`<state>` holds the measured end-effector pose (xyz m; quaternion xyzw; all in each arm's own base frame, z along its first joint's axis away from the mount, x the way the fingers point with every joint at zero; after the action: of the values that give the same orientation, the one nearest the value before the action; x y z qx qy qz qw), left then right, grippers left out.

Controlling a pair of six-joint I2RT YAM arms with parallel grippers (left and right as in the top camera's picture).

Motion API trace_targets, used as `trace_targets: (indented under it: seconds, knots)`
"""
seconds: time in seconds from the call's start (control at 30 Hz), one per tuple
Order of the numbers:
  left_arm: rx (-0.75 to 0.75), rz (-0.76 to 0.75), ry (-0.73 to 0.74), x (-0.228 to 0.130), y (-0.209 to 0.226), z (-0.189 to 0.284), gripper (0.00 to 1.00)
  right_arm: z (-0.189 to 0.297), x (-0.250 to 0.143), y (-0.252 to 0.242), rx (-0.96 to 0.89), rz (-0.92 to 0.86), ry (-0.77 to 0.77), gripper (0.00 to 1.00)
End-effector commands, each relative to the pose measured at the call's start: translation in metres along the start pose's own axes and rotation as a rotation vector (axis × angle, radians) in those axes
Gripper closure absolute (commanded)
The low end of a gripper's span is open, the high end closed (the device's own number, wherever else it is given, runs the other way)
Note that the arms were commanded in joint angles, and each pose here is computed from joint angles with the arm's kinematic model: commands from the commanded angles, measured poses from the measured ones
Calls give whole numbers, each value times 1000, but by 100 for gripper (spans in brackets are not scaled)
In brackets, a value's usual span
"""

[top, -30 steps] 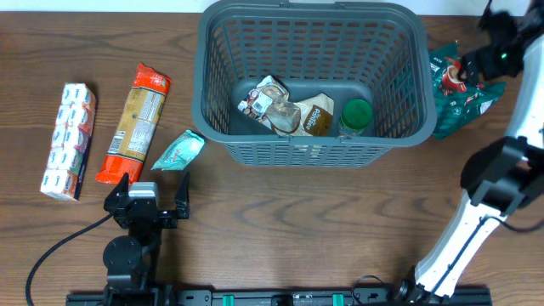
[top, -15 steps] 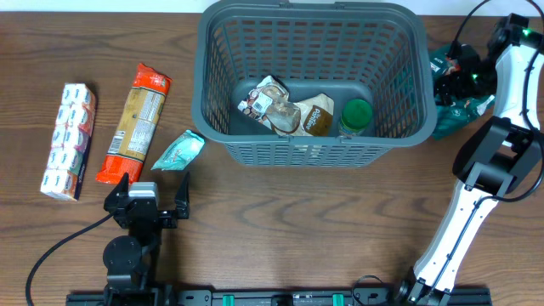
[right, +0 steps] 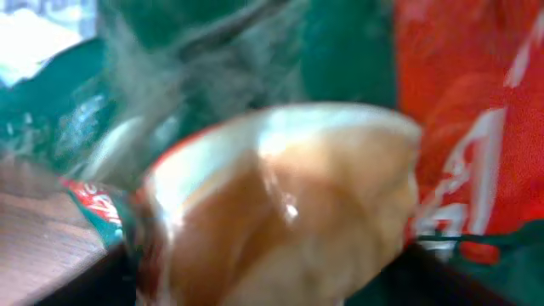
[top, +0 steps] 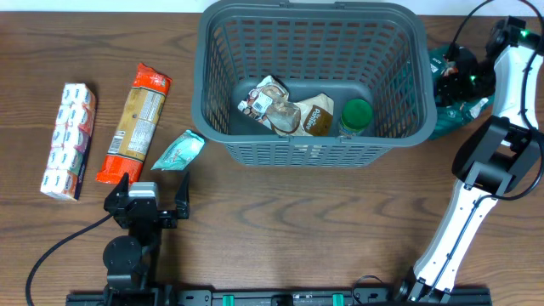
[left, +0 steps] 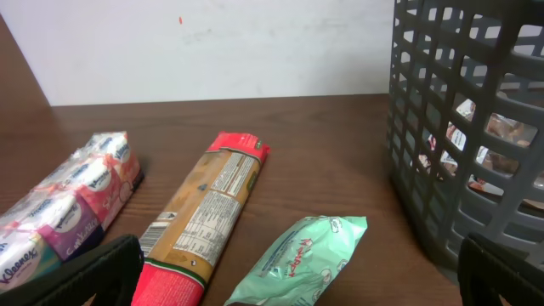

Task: Pack container
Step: 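Grasp the green snack bag with the right gripper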

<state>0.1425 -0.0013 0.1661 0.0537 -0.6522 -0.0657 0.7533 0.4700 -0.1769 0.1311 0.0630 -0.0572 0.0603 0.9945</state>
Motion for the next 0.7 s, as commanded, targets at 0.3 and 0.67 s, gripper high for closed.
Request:
trace_targets:
  seconds: [0.3,0.67]
  knots:
    - [4,-14,35,-12,-1,-2,1,-58,-16,14,159,-85,132,98]
    - [4,-14,35,-12,-1,-2,1,83,-5,22,-89,-248,-124,98]
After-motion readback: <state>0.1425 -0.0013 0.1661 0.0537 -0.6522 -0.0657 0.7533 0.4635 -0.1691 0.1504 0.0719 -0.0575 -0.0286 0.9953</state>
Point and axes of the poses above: each gripper's point midway between its finger pads, its own z axis back along the fingers, its own y axis along the line the jaws close on, x = y × z, the point moved 10 cm from there along z, back along the fingers, and after that the axes turned 7 degrees about -z, right-handed, at the moved point
